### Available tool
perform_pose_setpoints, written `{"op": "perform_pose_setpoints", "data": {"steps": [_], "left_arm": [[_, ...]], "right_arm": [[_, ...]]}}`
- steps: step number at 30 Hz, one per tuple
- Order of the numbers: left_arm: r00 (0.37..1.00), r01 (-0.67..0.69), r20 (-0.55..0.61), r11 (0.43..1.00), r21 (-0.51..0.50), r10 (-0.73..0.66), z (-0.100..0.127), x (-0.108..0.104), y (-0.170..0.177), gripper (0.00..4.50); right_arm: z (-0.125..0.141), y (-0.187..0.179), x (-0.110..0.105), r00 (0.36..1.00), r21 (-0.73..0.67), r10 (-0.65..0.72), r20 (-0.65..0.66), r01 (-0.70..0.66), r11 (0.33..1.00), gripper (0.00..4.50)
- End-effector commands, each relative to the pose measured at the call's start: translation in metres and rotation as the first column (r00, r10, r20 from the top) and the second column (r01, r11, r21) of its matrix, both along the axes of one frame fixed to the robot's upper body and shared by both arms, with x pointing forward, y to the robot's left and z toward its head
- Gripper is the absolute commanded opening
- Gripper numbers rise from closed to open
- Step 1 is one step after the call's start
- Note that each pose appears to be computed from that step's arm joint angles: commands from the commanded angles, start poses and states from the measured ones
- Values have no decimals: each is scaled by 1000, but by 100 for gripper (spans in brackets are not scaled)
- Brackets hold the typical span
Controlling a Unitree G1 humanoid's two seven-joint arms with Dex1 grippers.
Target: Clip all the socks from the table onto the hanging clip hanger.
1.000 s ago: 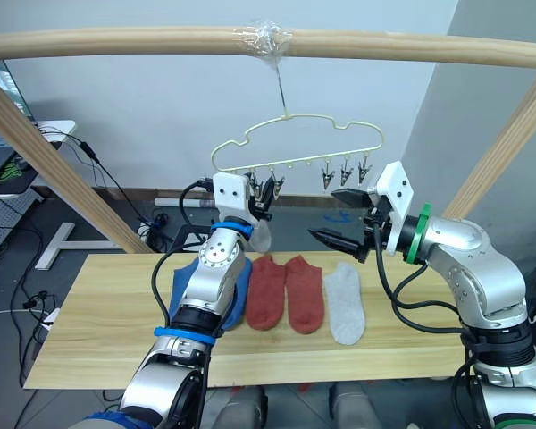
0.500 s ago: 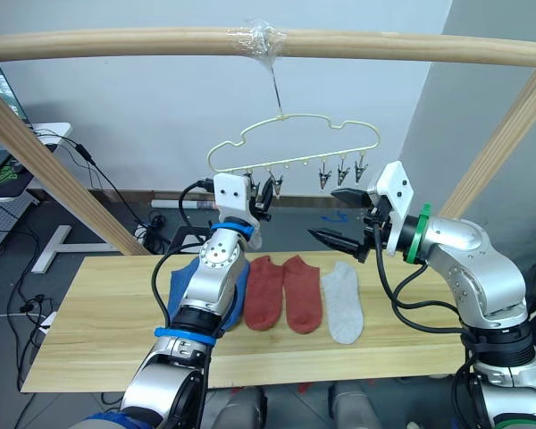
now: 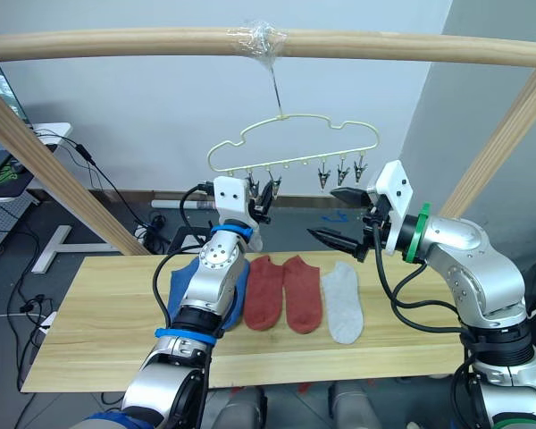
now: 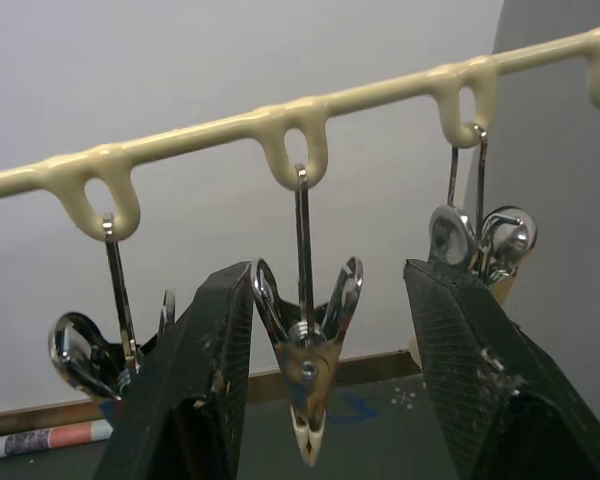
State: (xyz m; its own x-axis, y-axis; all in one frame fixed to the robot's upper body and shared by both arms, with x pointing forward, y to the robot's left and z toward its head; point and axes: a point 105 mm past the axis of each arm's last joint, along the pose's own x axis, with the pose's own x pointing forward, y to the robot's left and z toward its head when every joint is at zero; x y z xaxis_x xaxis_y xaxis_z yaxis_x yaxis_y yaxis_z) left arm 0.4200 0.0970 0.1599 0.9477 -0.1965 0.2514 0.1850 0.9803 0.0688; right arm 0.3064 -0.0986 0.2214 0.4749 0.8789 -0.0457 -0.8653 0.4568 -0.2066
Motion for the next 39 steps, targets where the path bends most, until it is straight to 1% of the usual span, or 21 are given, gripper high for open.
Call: {"op": "perform_pose_setpoints", "data": {"steps": [1,11,14,17,20,21,28,31,34,35,36,37,38,39], "left_arm": [[998,-17,67,1000,9,17,19,1,2,242],[997,-18,78,1000,20,16,21,1,2,242],[996,-11,86,1000,20,9,22,1,2,185],[996,-11,94,1000,20,9,24,0,2,94],[995,-9,98,1000,21,7,25,0,1,30],[995,-9,98,1000,20,7,26,0,1,18],[995,-8,98,999,40,4,26,-2,2,18],[997,11,73,999,47,-15,24,-2,1,18],[999,29,40,999,31,-30,22,-5,5,18],[999,36,25,999,16,-36,21,-6,6,18],[999,40,14,999,7,-41,21,-6,7,18],[998,56,-2,998,-3,-56,22,-8,8,18],[997,71,-21,997,-24,-71,22,-10,10,18],[996,81,-35,996,-38,-82,23,-11,11,18]], "right_arm": [[13,1,-2,999,16,13,48,-14,1000,450],[11,1,-3,999,19,11,45,-12,1000,450],[11,2,-3,999,20,13,43,-14,1000,450],[10,1,-2,999,17,9,42,-10,1000,450],[10,1,-3,999,18,11,39,-12,1000,450],[10,1,-3,999,19,11,39,-12,1000,450],[4,5,-3,999,15,11,31,-12,1000,450],[-15,5,1,999,-56,-31,17,32,998,450],[-43,5,3,997,-104,-71,-17,69,992,450],[-59,2,6,993,-144,-111,-35,105,984,450],[-69,-1,9,989,-175,-139,-43,130,976,450],[-92,-9,16,976,-232,-205,-71,183,955,450],[-116,-15,23,955,-257,-274,-112,239,936,450],[-132,-19,27,939,-270,-316,-138,271,924,450]]}}
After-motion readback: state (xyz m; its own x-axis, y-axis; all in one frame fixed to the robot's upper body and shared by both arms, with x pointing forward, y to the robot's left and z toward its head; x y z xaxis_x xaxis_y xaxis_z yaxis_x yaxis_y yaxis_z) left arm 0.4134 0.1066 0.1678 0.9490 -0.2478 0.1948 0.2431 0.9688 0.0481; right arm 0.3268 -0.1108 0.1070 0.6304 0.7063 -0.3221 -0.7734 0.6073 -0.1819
